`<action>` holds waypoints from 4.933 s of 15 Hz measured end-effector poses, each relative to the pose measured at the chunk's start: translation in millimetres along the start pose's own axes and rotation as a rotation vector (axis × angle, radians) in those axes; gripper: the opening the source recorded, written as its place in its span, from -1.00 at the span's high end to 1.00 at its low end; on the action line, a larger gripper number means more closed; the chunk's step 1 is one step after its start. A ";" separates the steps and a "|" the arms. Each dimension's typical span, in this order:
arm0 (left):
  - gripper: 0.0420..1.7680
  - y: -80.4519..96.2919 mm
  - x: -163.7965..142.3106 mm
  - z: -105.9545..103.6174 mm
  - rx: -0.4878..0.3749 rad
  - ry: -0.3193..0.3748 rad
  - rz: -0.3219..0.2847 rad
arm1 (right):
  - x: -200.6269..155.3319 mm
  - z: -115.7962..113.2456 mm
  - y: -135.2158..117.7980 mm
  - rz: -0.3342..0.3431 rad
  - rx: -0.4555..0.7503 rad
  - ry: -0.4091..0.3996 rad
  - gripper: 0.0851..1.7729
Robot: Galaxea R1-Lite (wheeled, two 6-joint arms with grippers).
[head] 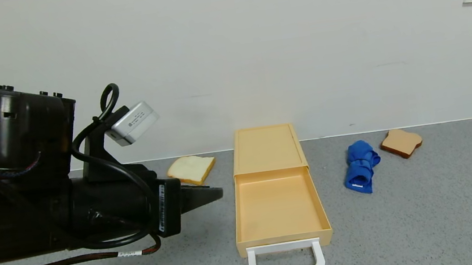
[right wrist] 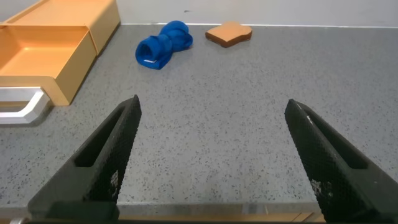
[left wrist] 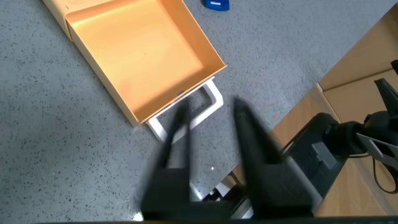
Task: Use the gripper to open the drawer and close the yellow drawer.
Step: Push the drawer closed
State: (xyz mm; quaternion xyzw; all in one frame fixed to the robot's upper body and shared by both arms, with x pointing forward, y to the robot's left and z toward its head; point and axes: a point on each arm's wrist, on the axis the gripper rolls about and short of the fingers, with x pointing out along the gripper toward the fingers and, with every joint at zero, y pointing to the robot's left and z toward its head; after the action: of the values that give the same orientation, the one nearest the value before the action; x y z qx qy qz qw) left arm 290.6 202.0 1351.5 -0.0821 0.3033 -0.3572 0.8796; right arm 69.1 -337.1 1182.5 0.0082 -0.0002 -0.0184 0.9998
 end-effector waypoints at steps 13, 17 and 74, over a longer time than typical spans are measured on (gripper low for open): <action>0.93 1.5 7.4 1.7 -0.056 0.017 0.034 | 0.0 0.0 0.0 0.000 0.000 0.000 -0.91; 0.93 3.2 17.8 3.5 -0.143 0.100 0.116 | 0.0 0.0 0.0 0.000 0.000 0.000 -0.91; 0.92 -9.9 226.3 -41.6 -0.381 0.461 0.605 | 0.0 0.0 0.0 0.000 0.000 0.000 -0.91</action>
State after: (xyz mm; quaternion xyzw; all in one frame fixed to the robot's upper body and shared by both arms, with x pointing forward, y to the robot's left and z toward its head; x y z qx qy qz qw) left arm 387.1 44.3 1214.2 -0.0682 0.5632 -0.0298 0.8230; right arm 69.1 -337.1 1182.5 0.0081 -0.0002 -0.0186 0.9998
